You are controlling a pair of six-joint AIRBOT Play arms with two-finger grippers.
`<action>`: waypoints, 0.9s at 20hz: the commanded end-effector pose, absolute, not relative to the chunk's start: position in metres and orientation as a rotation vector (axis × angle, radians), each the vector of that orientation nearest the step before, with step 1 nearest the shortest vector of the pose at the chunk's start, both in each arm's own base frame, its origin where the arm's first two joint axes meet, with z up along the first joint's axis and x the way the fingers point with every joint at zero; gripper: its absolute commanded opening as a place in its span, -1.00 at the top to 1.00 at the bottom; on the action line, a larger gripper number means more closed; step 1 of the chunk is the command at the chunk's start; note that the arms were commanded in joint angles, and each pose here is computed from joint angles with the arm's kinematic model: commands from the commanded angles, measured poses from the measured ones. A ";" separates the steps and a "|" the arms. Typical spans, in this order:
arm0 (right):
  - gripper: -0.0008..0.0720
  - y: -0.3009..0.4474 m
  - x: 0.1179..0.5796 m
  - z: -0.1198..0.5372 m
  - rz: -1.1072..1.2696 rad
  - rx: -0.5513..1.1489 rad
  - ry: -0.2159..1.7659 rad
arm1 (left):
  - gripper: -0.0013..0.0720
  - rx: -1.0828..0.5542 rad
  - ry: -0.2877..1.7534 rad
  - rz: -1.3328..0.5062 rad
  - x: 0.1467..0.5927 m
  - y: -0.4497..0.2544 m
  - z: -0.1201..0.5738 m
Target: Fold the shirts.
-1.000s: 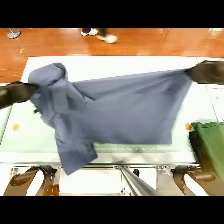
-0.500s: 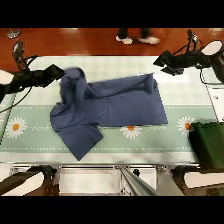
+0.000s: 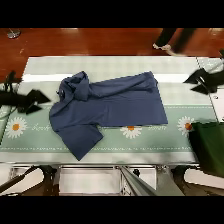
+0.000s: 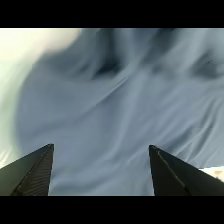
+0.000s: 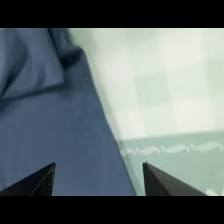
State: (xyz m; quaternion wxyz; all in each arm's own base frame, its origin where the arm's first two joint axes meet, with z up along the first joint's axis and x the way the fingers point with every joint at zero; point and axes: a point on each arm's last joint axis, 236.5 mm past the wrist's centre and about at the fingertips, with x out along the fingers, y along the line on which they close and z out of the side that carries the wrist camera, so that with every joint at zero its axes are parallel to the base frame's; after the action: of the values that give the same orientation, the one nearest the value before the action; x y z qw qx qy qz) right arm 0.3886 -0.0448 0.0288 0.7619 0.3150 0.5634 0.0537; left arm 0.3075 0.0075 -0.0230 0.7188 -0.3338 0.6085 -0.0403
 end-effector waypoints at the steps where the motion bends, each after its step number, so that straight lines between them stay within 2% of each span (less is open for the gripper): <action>1: -0.76 -0.020 0.340 0.023 0.196 0.749 1.089 | -0.94 -1.007 1.376 -0.094 0.247 -0.014 -0.045; 4: -0.76 0.010 0.318 0.008 0.180 0.807 1.017 | -0.94 -1.073 1.364 -0.092 0.228 -0.029 -0.059; 9: -0.76 0.042 0.289 -0.008 0.265 0.834 1.123 | -0.94 -1.030 1.411 -0.016 0.213 -0.019 -0.080; 14: -0.76 0.045 0.285 -0.008 0.280 0.838 1.138 | -0.93 -0.998 1.358 0.002 0.225 -0.010 -0.086; 18: -0.76 0.041 0.280 -0.014 0.265 0.805 1.164 | -0.91 -1.075 1.312 -0.099 0.246 -0.030 -0.087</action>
State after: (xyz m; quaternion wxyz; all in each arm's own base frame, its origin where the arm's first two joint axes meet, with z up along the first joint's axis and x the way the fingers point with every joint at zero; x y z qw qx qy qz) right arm 0.2849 0.0422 -0.0096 0.7532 0.3786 0.5235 0.1241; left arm 0.2288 -0.0207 -0.0872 0.6524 -0.4599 0.6021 -0.0180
